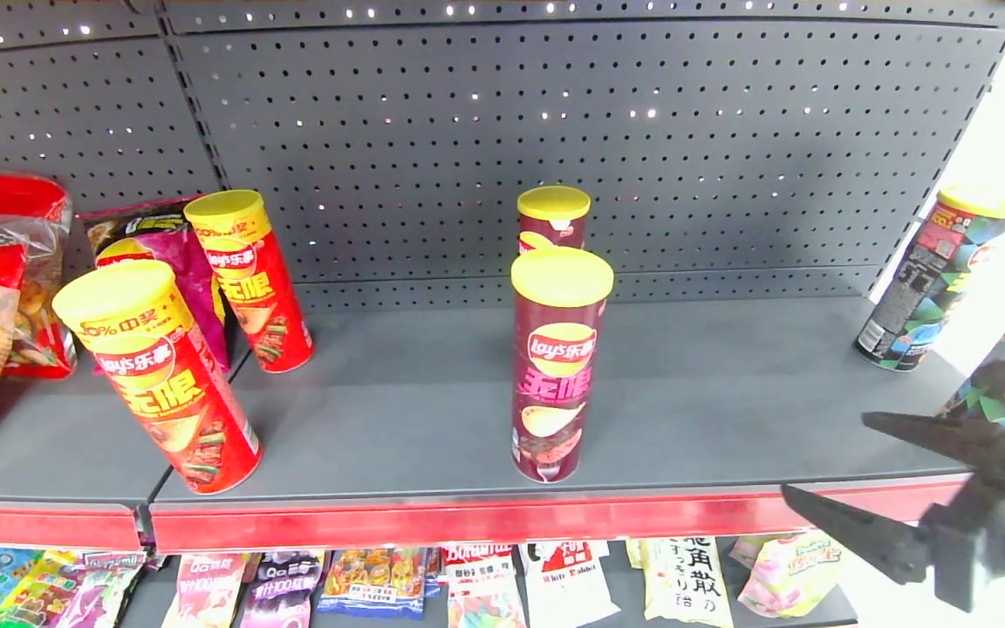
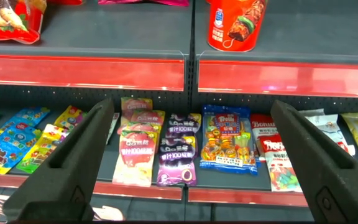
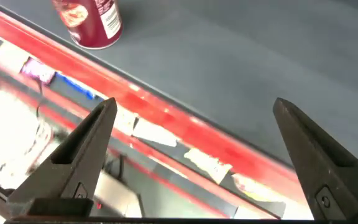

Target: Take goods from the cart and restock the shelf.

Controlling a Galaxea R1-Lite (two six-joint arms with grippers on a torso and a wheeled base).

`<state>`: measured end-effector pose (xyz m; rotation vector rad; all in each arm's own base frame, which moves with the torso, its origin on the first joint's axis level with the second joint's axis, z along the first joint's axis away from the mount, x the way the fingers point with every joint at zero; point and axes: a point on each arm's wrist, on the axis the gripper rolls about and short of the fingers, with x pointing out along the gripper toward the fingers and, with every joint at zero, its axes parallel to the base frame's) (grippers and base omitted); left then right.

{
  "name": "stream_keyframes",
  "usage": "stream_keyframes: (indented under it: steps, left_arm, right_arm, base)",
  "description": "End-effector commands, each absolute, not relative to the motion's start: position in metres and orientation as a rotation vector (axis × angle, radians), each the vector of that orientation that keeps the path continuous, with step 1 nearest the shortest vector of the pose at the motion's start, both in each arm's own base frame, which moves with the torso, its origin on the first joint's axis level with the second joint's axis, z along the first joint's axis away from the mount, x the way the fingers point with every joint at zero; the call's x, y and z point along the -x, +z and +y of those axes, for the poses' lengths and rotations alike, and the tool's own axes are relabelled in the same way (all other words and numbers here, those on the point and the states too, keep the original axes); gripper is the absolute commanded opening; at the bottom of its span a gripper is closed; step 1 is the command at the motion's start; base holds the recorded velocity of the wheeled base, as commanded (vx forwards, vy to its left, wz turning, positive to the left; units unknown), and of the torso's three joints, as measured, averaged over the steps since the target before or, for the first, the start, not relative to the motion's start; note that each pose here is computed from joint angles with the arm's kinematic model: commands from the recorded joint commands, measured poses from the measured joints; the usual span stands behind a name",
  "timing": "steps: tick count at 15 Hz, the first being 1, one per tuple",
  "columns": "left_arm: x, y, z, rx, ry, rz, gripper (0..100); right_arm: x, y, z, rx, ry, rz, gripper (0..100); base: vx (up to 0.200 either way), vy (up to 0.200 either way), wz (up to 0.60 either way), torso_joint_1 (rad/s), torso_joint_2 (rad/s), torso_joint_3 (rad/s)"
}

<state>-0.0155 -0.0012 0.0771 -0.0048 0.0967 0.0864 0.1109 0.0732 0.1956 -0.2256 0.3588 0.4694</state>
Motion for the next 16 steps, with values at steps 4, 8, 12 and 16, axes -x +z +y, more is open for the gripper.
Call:
stream_keyframes:
  steps: [4,8,12,16]
  left_arm:
    - [0.015,0.077,-0.001,0.004,0.087,0.098,100]
    - [0.015,0.077,-0.001,0.004,0.087,0.098,100]
    - [0.015,0.077,-0.001,0.006,0.087,0.098,100]
    - [0.015,0.077,-0.001,0.004,0.087,0.098,100]
  right_arm:
    - [-0.033,0.176,0.007,0.131,0.158,0.199,100]
    - [0.021,0.147,-0.010,0.132,0.073,0.208,100]
    - [0.036,0.139,-0.015,0.148,-0.270,0.233,100]
    - [0.031,0.130,-0.002,0.116,-0.666,0.346,100]
  base:
    - [0.000,0.000,0.00,0.000,0.00,0.000]
    - [0.000,0.000,0.00,0.000,0.00,0.000]
    - [0.000,0.000,0.00,0.000,0.00,0.000]
    - [0.000,0.000,0.00,0.000,0.00,0.000]
